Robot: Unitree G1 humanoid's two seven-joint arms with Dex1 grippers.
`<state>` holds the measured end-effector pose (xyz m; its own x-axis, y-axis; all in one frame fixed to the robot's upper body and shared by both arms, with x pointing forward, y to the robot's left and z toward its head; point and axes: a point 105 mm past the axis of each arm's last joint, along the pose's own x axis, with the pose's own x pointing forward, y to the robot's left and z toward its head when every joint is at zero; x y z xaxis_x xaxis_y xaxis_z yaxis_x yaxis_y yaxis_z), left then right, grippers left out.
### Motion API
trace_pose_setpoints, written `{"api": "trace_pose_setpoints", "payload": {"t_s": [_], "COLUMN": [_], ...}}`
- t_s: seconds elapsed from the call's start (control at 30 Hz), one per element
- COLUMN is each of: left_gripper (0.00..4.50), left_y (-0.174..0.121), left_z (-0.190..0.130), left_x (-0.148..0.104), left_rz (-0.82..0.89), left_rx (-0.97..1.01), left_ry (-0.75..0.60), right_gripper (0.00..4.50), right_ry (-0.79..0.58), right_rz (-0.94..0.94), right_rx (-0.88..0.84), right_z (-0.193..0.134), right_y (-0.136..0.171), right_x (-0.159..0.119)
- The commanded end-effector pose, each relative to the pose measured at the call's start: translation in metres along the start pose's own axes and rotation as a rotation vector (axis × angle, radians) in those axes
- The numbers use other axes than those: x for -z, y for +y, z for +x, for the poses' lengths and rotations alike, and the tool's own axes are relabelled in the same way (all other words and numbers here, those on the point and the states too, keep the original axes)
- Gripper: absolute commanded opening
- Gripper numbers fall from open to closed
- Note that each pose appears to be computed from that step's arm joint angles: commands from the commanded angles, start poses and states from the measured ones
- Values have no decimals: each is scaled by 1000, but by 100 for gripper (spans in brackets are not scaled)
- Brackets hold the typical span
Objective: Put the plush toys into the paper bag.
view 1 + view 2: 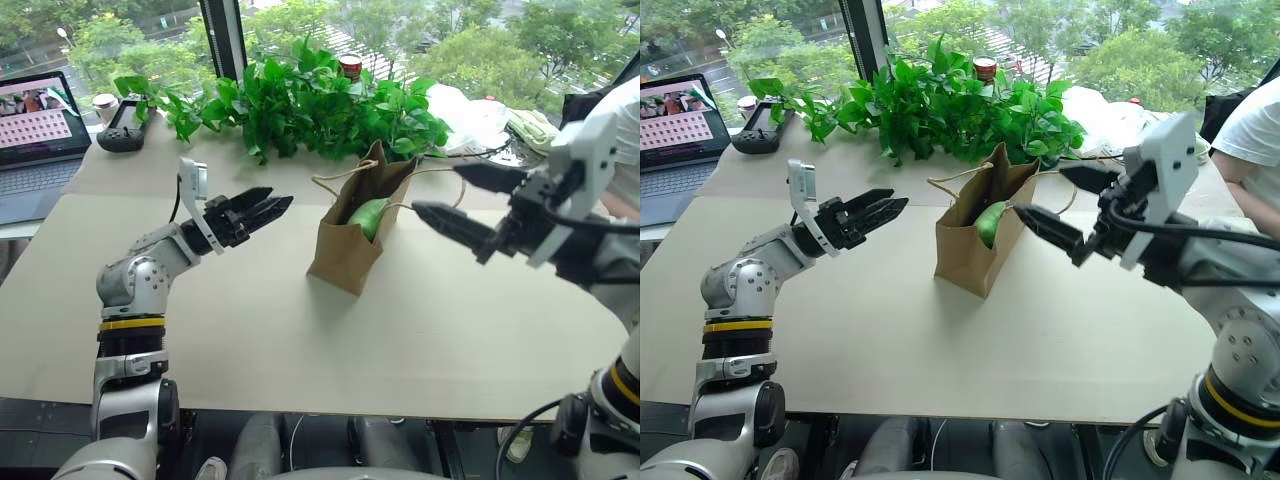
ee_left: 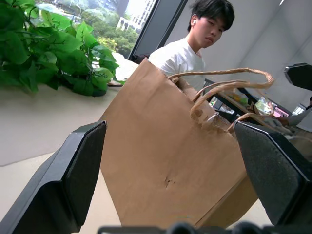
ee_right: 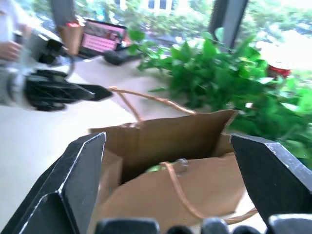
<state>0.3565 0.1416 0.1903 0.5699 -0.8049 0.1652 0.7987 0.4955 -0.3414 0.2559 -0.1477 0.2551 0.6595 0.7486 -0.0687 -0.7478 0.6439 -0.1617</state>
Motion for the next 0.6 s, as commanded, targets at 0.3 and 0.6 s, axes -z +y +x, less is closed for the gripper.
{"api": "trace_pose_setpoints", "payload": {"t_s": [0.3,0.6], "left_gripper": [450,450], "left_y": [-23,-28], "left_z": [8,8], "left_x": [13,35], "left_rz": [86,172], "left_rx": [97,163], "left_ry": [54,168], "right_gripper": [142,2], "right_ry": [260,296], "right_rz": [0,-60], "right_rx": [-55,130], "right_z": [13,64], "right_y": [9,-30], "right_x": [56,73]}}
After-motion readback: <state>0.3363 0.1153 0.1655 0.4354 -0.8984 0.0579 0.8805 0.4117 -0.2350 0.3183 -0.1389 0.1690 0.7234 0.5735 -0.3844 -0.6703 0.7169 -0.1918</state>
